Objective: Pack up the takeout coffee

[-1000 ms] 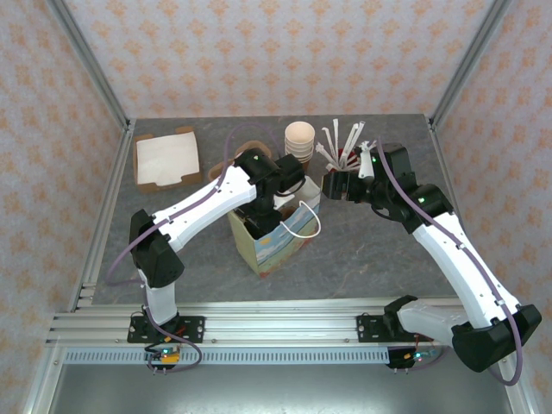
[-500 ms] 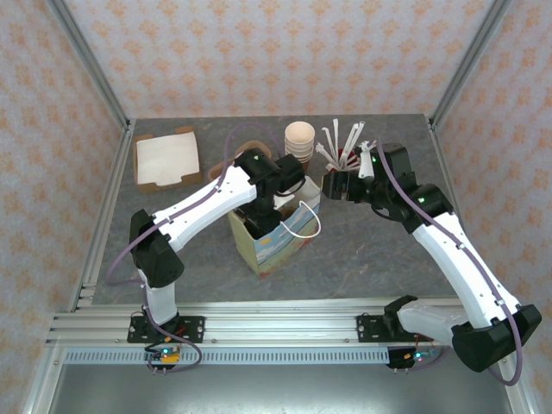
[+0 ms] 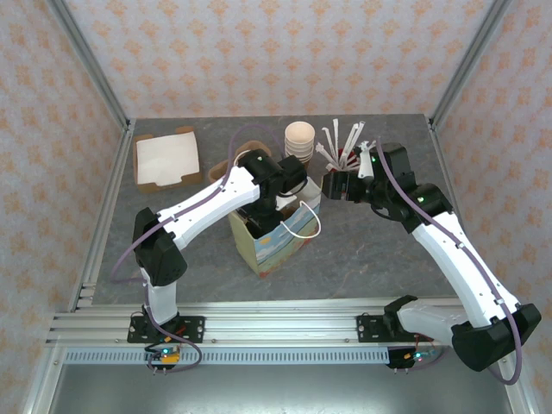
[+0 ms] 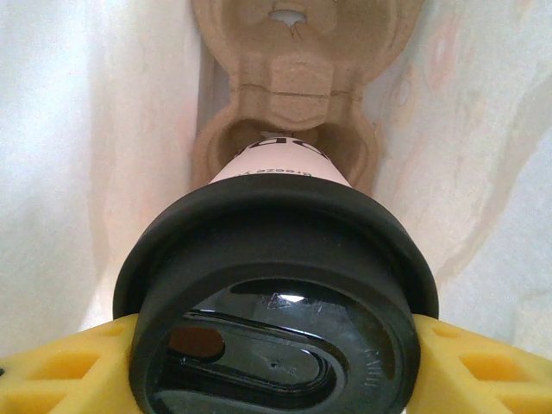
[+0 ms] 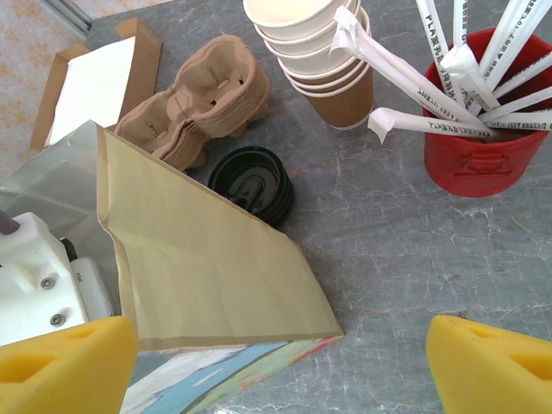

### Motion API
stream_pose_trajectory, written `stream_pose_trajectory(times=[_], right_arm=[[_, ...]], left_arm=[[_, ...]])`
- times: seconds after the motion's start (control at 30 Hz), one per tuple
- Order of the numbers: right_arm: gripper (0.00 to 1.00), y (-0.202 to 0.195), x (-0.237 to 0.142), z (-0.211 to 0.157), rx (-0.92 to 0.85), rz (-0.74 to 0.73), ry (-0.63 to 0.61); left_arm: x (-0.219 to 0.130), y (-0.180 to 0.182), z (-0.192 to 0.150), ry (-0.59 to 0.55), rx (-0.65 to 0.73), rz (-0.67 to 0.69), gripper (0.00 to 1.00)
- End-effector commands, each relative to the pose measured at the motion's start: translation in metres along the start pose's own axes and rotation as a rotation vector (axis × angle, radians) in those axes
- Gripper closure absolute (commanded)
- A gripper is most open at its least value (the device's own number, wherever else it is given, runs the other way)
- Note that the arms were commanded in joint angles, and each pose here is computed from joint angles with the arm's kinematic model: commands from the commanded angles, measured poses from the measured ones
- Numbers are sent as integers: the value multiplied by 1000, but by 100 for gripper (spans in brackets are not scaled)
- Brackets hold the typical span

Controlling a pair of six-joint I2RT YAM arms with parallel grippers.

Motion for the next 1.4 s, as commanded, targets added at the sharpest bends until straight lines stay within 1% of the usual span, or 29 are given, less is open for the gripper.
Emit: stream_pose_trajectory(times=[0.0, 0.27, 0.47, 1.37], right_arm=[[12, 3, -7, 6, 5, 9, -20], [12, 3, -7, 6, 5, 9, -18], [12, 2, -5, 6, 8, 8, -14], [12, 2, -4, 4, 13, 15, -8]], left_arm=[[8, 3, 2, 24, 31, 31, 63], [8, 4, 1, 23, 64, 18, 64], [3, 5, 0, -11, 65, 2, 64], [29, 8, 2, 19, 91, -30, 64]])
Point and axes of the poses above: each hand's point on the last joint's axis, 136 mm out from that joint toward the fingers, its own x axis out along the fingers, its own y axis along the line the jaws close on, z = x × y, the point moved 10 cm from there along -x, back along the fingers, and after that the axes turned 2 degrees about x, right-handed, at the moved point
